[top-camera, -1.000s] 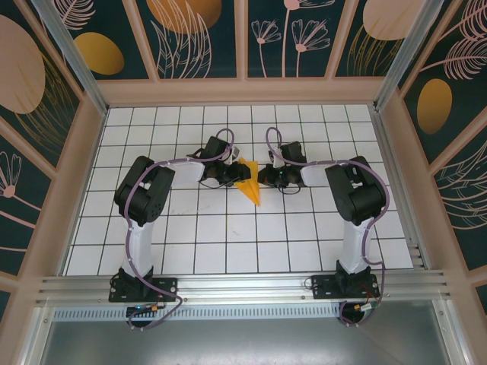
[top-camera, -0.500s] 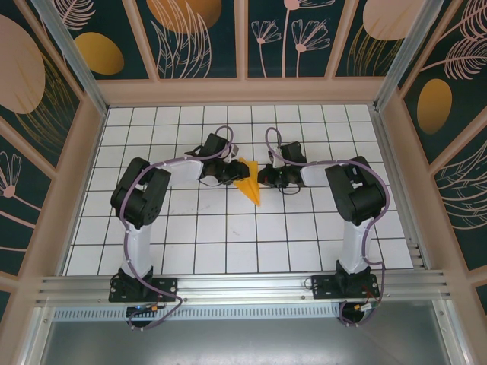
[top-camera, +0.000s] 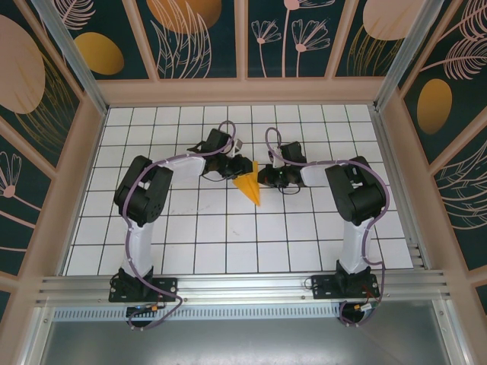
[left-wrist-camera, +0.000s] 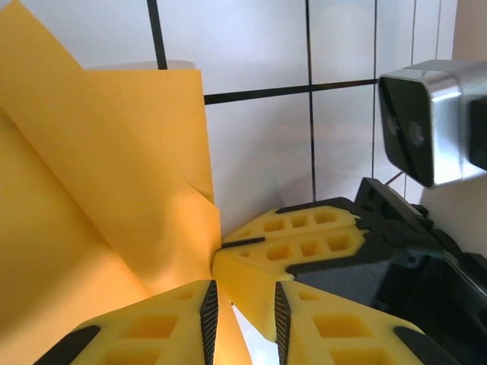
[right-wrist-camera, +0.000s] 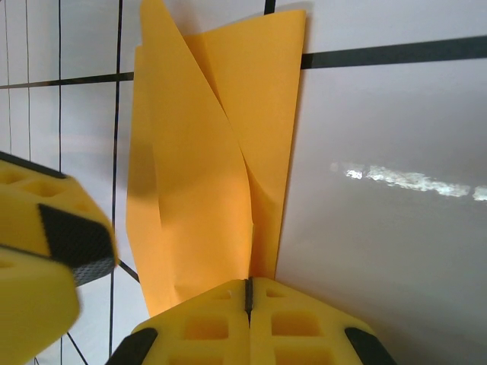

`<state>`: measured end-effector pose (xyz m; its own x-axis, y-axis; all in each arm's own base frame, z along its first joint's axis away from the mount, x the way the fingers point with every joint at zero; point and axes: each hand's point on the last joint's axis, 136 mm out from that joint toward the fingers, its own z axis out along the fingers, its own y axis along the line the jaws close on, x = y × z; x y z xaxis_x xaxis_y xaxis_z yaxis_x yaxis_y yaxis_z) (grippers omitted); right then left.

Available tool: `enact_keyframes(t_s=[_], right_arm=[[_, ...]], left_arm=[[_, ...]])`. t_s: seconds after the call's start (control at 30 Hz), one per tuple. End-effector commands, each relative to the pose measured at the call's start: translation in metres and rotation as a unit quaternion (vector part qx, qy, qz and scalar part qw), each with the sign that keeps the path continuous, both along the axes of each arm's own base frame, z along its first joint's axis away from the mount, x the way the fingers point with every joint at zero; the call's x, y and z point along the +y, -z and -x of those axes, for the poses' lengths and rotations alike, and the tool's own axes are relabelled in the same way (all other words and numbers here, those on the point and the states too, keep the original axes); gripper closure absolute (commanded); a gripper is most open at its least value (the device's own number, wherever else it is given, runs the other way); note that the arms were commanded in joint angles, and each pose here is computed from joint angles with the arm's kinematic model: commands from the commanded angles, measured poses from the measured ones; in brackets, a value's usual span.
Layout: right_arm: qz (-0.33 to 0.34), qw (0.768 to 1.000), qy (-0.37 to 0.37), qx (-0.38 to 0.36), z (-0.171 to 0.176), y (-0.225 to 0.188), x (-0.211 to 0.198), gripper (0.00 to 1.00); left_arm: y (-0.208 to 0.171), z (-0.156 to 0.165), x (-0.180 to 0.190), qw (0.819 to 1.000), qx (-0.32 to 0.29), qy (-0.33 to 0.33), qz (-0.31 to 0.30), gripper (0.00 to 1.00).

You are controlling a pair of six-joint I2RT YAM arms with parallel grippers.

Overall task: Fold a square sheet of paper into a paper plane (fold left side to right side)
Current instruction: Fourth fold the wing at the center of the table.

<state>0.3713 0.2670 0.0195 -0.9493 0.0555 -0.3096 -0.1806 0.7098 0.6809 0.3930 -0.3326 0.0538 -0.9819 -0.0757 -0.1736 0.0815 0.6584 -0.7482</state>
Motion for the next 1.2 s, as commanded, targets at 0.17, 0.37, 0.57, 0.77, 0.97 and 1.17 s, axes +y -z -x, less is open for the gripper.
enact_keyframes(t_s=[0.17, 0.37, 0.57, 0.77, 0.97, 1.17], right_arm=[[0.058, 0.997, 0.001, 0.042, 0.020, 0.033, -0.014, 0.96], [0.064, 0.997, 0.001, 0.041, 0.020, 0.033, -0.015, 0.96], [0.073, 0.997, 0.002, 0.036, 0.019, 0.033, -0.018, 0.96], [0.065, 0.997, 0.000, 0.029, 0.016, 0.026, -0.015, 0.96], [0.053, 0.999, 0.001, -0.009, 0.002, -0.006, -0.010, 0.87], [0.056, 0.998, 0.002, -0.036, 0.002, -0.040, -0.016, 0.78]], left_arm=[[0.014, -0.001, -0.004, 1.000, 0.012, 0.006, -0.004, 0.70], [0.026, 0.003, -0.001, 1.000, 0.024, 0.006, -0.016, 0.70], [0.039, 0.005, 0.005, 0.999, 0.031, 0.002, -0.036, 0.70], [0.053, 0.010, 0.012, 0.998, 0.041, -0.002, -0.055, 0.70], [0.070, 0.018, 0.021, 0.996, 0.054, -0.008, -0.077, 0.70], [0.075, 0.021, 0.024, 0.995, 0.058, -0.011, -0.081, 0.70]])
